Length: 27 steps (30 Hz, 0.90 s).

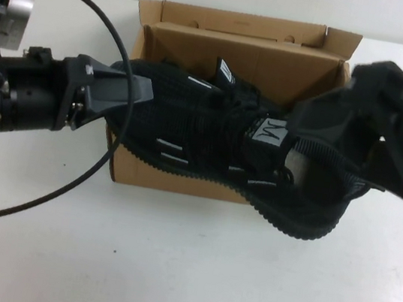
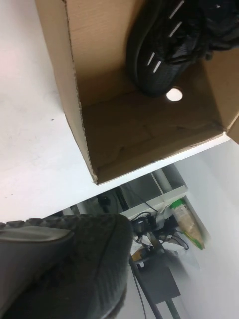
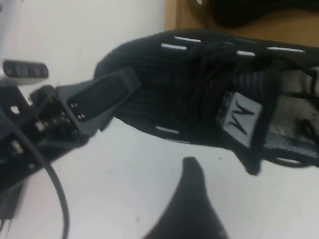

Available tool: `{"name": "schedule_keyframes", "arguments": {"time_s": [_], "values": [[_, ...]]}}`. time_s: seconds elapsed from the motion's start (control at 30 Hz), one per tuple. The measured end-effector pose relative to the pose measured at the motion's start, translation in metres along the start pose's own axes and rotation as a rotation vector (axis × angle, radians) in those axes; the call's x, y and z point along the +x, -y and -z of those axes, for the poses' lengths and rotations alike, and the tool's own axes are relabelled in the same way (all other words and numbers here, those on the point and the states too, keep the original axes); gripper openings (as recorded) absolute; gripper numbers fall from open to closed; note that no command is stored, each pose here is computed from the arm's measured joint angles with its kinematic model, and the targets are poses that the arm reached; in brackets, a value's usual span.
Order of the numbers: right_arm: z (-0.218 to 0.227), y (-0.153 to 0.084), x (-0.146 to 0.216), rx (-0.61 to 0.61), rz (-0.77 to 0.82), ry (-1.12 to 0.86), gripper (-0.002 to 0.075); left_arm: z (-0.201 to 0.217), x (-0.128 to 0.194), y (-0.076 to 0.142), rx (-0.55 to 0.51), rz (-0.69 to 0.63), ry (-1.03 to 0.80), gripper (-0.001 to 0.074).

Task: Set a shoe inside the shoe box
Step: Place the shoe in the shoe box

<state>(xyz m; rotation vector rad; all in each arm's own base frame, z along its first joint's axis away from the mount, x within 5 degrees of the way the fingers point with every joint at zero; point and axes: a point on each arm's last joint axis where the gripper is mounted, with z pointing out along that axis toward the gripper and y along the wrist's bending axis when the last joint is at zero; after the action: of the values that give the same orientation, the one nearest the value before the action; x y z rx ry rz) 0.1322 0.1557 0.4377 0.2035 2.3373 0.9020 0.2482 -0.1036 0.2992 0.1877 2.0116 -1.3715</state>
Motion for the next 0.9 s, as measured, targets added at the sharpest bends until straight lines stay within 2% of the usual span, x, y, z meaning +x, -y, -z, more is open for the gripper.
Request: {"name": "schedule_keyframes", "arguments": {"time_s": [0.23, 0.8, 0.87, 0.9], "values": [[-0.024, -0.006, 0.001, 0.016, -0.065, -0.008, 0.0437, 0.000, 0.002, 0.003, 0.032, -0.018, -0.017, 0.0134], [-0.085, -0.016, 0.005, 0.039, -0.128, -0.018, 0.0427, 0.001, 0.004, 0.009, 0.101, -0.026, -0.052, 0.0129], [-0.091, -0.015, 0.007, 0.052, -0.126, -0.025, 0.0395, 0.001, 0.005, 0.009, 0.102, -0.027, -0.055, 0.0129], [-0.092, -0.015, 0.007, 0.055, -0.125, -0.026, 0.0354, 0.001, 0.005, 0.010, 0.104, -0.029, -0.055, 0.0129]]}}
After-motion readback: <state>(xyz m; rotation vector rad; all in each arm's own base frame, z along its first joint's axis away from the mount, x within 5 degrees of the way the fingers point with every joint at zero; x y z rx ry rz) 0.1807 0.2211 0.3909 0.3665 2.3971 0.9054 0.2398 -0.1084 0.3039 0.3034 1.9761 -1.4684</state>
